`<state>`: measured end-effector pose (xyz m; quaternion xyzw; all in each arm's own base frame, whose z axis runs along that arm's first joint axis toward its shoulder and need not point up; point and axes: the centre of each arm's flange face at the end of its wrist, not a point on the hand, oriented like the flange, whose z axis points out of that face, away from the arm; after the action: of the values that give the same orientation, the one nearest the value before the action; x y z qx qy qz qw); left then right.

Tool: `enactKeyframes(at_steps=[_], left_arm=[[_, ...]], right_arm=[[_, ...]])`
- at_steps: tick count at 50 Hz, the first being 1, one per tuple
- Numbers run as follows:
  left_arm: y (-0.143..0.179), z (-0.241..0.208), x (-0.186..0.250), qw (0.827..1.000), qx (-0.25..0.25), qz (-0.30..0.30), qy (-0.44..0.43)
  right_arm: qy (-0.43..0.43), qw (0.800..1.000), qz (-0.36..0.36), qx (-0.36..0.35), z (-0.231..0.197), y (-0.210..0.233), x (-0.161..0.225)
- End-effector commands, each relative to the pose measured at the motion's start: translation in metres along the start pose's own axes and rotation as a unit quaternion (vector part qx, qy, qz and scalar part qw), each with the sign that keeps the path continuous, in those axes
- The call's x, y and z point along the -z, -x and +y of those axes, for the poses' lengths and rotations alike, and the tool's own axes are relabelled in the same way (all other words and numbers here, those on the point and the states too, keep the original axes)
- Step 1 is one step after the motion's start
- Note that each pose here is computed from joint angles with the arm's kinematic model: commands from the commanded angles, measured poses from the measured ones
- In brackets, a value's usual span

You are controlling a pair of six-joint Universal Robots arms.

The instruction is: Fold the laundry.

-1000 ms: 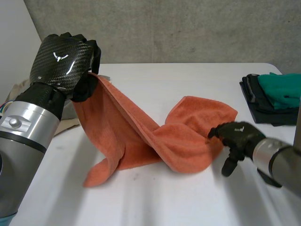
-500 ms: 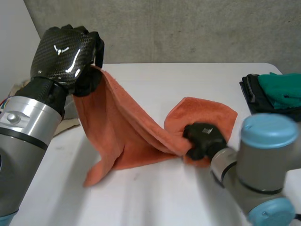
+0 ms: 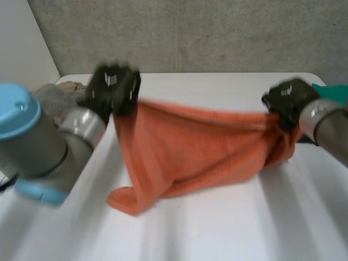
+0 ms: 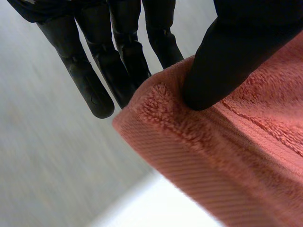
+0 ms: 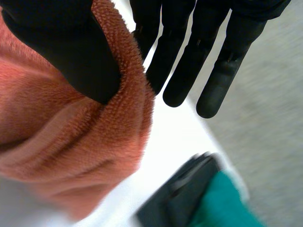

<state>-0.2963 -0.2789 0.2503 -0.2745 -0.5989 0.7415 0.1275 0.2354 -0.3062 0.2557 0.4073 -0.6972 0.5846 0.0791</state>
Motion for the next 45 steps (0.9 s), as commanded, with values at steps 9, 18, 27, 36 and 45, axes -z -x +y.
enactKeyframes(at_steps=[9,18,27,36,45], left_arm=[[0.061,-0.172,-0.054,0.914,-0.025,-0.149,-0.376],[0.040,-0.105,-0.027,0.963,-0.016,-0.117,-0.243],[0.007,-0.007,0.010,0.994,-0.009,-0.064,-0.093],[-0.006,0.034,0.019,0.999,-0.004,-0.045,-0.030],[0.002,-0.001,0.023,0.996,-0.007,-0.056,-0.075]], right_arm=[[-0.389,0.884,0.260,0.011,-0.144,-0.112,0.010],[-0.251,0.966,0.066,-0.001,-0.091,-0.072,-0.006],[-0.089,0.989,-0.116,-0.005,0.006,0.012,-0.039],[-0.038,0.995,-0.078,0.038,0.054,0.037,-0.063],[-0.099,0.982,0.039,-0.154,0.020,-0.006,-0.024]])
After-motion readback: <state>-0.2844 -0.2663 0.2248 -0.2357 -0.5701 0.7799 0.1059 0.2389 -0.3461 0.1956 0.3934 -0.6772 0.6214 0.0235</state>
